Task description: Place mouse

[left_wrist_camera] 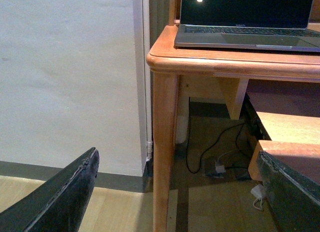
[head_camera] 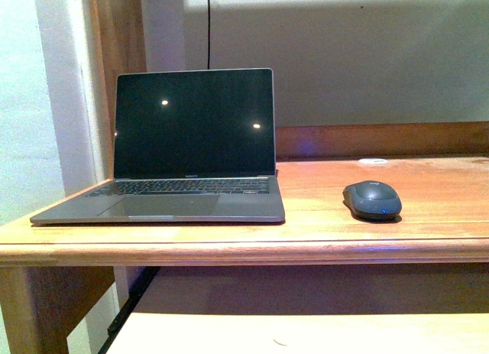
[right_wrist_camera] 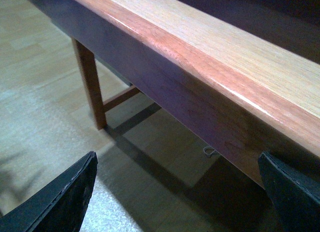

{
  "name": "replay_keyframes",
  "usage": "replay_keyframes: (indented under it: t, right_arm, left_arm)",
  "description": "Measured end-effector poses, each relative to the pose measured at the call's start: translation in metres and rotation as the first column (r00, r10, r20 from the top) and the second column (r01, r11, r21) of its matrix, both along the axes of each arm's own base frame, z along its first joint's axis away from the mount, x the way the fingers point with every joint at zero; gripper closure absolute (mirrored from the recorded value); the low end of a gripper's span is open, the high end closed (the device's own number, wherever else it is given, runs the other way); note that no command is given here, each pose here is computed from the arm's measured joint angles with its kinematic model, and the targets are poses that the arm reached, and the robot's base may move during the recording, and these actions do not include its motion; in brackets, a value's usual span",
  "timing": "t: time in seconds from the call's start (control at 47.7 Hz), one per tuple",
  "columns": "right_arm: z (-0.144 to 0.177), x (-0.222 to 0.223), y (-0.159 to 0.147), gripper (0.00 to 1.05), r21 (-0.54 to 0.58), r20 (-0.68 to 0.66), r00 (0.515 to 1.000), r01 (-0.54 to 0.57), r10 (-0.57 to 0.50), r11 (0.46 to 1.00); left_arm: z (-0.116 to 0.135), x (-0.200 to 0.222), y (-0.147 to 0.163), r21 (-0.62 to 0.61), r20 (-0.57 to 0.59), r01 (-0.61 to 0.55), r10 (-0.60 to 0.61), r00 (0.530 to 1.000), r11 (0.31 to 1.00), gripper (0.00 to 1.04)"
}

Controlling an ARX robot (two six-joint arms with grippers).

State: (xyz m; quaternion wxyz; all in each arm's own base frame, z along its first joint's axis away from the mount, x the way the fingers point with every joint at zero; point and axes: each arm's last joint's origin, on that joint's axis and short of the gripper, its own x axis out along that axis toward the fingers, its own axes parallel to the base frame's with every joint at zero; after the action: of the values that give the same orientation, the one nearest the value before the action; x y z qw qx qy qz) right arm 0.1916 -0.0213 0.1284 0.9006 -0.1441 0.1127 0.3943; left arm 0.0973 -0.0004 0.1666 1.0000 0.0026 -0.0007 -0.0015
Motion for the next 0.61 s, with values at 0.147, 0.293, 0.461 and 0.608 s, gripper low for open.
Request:
replay_keyframes:
  t: [0.147, 0.293, 0.461, 0.608]
  right_arm:
    - [0.003, 0.025, 0.021, 0.07, 0.035, 0.011, 0.996, 0.084, -0.084, 0.996]
    - [0.009, 0.057, 0.046, 0.07, 0.077, 0.005, 0.985, 0.174, -0.175, 0.982]
    - [0.02, 0.089, 0.074, 0.07, 0.109, 0.028, 0.967, 0.249, -0.254, 0.962]
    - [0.028, 0.111, 0.094, 0.07, 0.124, 0.044, 0.949, 0.304, -0.312, 0.945]
  left_arm:
    - [0.0, 0.0, 0.0, 0.0, 0.0, 0.0, 0.0, 1.0, 1.0, 0.08]
    - [0.0, 0.0, 0.0, 0.0, 0.0, 0.0, 0.0, 1.0, 1.0, 0.08]
    - [0.0, 0.0, 0.0, 0.0, 0.0, 0.0, 0.0, 1.0, 1.0, 0.08]
    - [0.0, 0.0, 0.0, 0.0, 0.0, 0.0, 0.0, 1.0, 1.0, 0.08]
